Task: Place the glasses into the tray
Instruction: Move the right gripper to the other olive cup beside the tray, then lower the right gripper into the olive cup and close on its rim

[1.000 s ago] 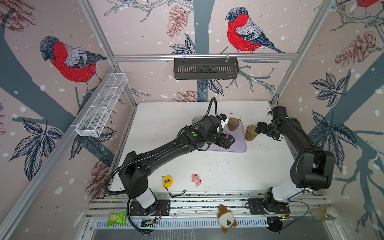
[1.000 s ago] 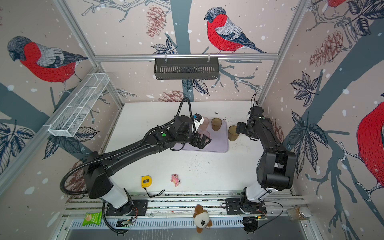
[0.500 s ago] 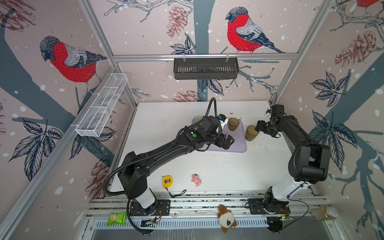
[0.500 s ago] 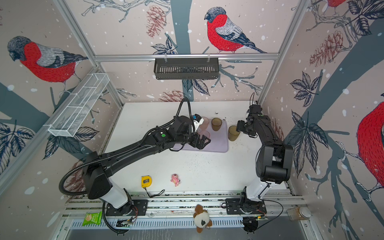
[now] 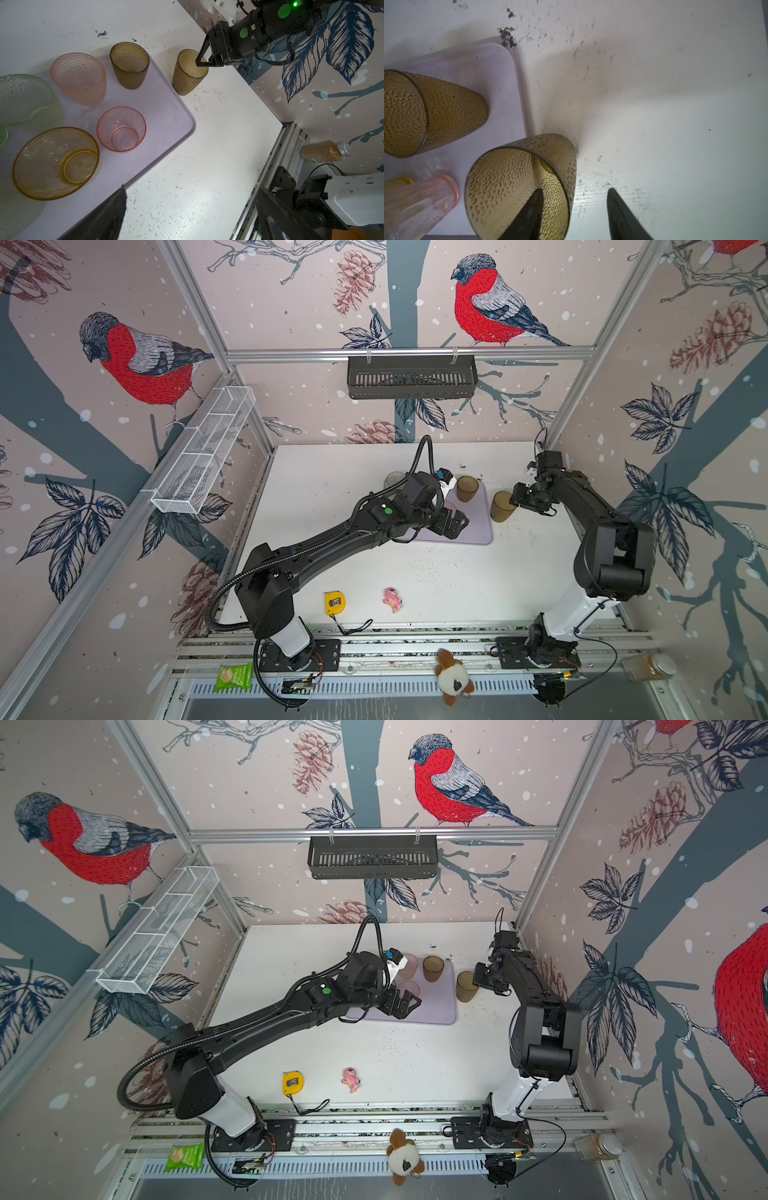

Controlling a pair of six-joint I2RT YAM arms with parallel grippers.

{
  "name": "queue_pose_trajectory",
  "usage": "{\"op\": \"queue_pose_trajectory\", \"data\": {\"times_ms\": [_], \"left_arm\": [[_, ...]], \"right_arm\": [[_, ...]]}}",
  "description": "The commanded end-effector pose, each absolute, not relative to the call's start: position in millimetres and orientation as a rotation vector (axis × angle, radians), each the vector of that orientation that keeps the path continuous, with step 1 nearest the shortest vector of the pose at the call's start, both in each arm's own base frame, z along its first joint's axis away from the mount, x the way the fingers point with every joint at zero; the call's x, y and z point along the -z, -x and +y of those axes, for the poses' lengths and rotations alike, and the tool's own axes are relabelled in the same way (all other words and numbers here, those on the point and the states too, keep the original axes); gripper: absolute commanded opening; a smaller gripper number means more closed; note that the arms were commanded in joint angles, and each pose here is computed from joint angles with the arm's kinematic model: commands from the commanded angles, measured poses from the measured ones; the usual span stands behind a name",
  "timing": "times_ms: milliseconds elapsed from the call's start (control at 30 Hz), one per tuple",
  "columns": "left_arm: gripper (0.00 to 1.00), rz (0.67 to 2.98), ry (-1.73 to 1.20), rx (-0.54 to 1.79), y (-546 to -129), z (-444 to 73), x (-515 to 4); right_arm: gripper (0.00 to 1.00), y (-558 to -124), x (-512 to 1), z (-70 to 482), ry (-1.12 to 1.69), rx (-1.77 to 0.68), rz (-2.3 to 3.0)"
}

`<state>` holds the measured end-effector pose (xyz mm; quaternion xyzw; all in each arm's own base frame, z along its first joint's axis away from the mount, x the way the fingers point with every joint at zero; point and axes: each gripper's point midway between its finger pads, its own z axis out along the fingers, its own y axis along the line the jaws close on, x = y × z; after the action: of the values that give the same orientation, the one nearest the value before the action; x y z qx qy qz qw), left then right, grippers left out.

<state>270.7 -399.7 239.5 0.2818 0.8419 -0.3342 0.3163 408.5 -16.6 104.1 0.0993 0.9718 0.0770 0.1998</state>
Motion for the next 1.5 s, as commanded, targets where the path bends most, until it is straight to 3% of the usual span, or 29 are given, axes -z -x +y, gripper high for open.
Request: {"op": "queue_pose_trajectory", "data": {"times_ms": [0,1467], "left_arm": [[0.97,2.169,-0.763,0.896,-272.5,-405.0,-248.3],[0.97,2.170,-0.756,0.884,-272.6,-402.1,-248.8]], "right_arm": [[0.48,-414.6,-105.6,-14.8,-0.268,-0.223,2.700],[0.19,-418.6,-98.8,-14.1,-0.256,-0.193,2.715]]}}
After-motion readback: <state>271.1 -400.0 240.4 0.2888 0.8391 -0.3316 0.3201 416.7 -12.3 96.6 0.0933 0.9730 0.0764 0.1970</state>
